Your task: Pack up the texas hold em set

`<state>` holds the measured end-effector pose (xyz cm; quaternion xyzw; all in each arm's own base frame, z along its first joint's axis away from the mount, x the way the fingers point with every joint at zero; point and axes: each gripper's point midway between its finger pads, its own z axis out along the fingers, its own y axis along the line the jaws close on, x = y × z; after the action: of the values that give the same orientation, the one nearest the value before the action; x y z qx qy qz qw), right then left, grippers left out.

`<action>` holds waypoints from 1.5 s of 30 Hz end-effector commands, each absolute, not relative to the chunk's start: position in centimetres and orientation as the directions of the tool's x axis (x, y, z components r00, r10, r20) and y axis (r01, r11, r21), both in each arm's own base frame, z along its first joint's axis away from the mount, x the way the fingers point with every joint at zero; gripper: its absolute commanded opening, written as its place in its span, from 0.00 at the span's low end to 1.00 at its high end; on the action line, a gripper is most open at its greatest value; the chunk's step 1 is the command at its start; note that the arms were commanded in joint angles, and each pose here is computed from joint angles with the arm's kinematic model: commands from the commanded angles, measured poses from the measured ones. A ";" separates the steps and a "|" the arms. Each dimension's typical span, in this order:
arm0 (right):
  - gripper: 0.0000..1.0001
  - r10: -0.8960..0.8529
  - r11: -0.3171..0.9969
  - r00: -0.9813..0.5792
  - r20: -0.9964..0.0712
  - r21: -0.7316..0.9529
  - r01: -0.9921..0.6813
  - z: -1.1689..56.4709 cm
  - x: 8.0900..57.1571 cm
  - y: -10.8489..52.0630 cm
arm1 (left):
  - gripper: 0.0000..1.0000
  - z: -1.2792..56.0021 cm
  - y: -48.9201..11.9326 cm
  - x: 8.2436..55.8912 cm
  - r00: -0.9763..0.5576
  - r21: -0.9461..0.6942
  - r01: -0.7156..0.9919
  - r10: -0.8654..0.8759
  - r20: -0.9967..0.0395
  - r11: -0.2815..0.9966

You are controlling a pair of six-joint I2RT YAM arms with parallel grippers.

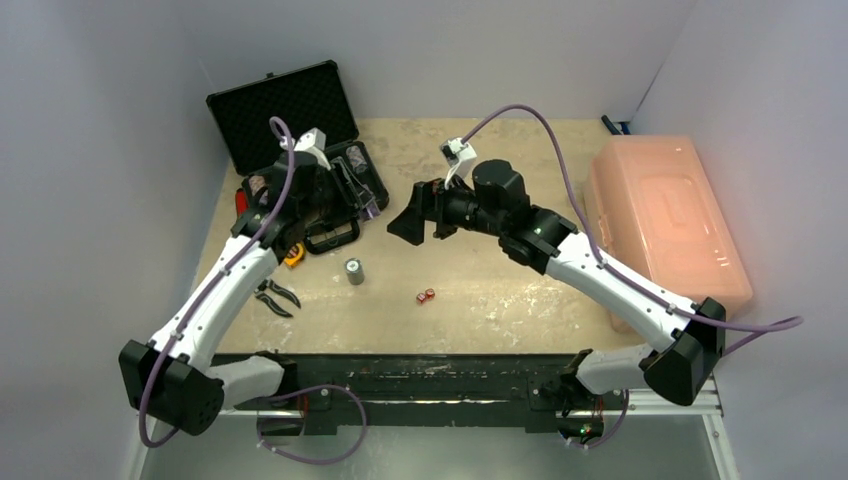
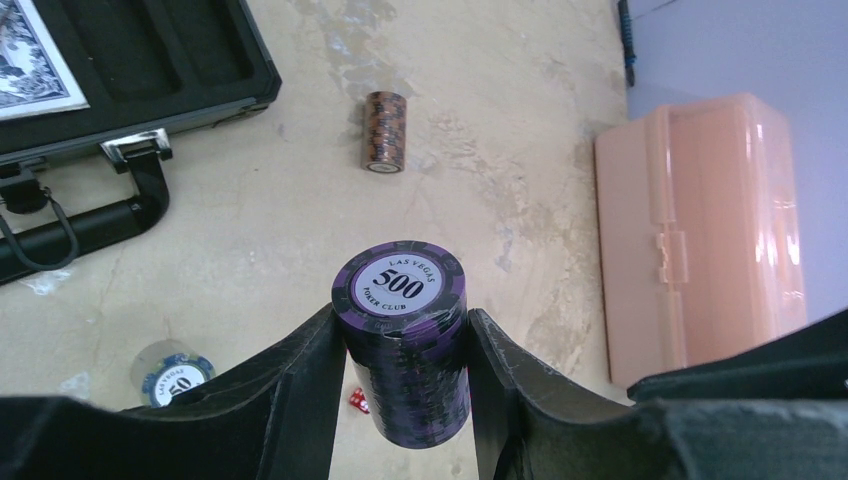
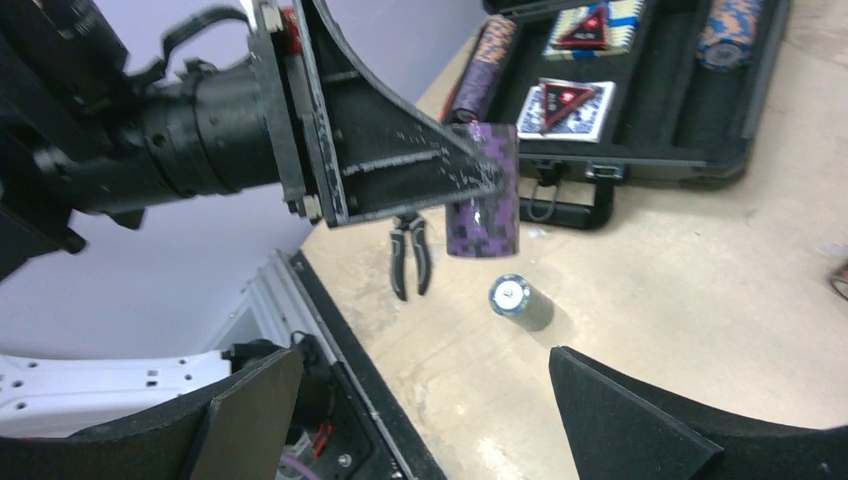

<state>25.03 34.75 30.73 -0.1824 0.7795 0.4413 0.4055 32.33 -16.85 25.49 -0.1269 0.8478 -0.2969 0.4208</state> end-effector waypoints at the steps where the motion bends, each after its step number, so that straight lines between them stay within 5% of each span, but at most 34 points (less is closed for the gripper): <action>1: 0.99 0.092 0.605 -0.561 -0.823 0.493 -0.625 31.3 25.5 33.1 | 0.00 29.1 -16.6 35.2 -0.546 -0.566 0.058 -0.448 -0.707 0.822; 26: 0.99 0.095 0.725 -0.505 -0.858 0.407 -0.555 30.9 25.8 29.1 | 0.00 22.2 -15.7 49.0 -0.686 -0.420 -0.092 -0.363 -0.630 0.903; 45: 0.99 0.083 0.742 -0.506 -0.858 0.392 -0.544 30.3 25.8 28.7 | 0.00 15.0 -14.0 53.2 -0.776 -0.348 -0.165 -0.339 -0.532 0.923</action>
<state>25.73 29.21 29.15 -0.1450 0.8136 0.3321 0.4548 51.13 -14.17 11.93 -0.1447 0.9457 -0.1233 0.2636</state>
